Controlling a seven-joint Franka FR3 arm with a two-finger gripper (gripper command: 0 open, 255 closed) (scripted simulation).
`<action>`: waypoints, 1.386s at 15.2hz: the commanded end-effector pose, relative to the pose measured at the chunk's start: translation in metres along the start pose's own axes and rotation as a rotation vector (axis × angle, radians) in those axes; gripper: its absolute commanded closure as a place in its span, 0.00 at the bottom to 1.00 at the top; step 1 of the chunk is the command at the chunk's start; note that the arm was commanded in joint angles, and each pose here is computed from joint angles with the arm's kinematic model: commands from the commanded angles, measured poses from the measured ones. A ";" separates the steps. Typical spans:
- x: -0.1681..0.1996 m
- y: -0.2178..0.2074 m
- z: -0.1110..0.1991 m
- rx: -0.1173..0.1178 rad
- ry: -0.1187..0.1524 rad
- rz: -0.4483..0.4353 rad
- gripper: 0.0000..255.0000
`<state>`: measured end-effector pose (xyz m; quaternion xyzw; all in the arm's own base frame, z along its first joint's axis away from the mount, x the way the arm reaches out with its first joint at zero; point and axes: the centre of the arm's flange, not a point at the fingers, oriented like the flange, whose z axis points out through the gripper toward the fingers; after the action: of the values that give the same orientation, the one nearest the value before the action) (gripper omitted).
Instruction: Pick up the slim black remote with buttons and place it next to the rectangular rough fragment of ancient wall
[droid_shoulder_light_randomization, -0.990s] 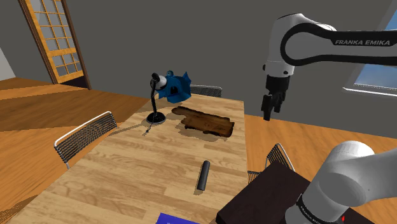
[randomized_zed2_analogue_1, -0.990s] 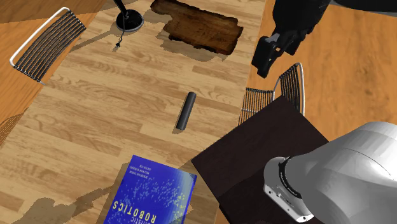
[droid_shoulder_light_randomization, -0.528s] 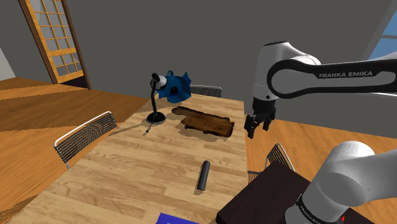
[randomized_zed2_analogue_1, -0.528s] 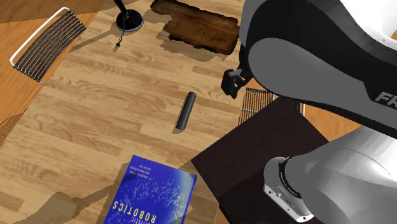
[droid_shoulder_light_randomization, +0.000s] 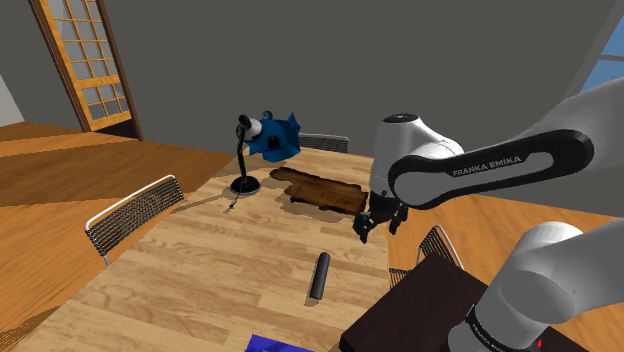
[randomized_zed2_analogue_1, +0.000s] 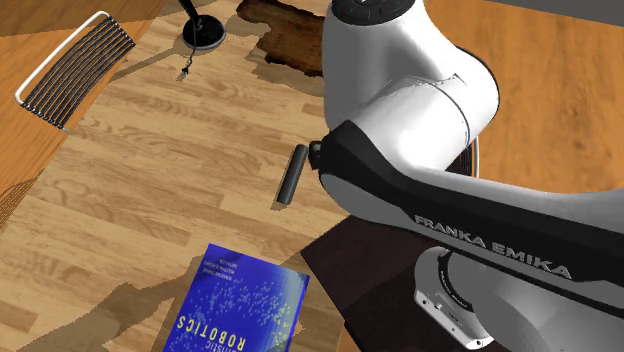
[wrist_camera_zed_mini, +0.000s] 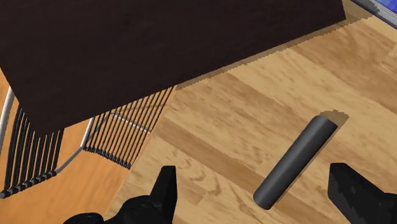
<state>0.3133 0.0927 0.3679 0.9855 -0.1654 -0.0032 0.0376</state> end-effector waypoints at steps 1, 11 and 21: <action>0.004 -0.013 0.019 0.000 0.021 0.060 0.00; 0.040 -0.081 0.125 -0.014 0.106 0.337 0.00; 0.095 -0.129 0.222 -0.026 0.182 0.586 0.00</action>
<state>0.4383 0.1667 0.1438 0.8952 -0.4318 0.0905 0.0633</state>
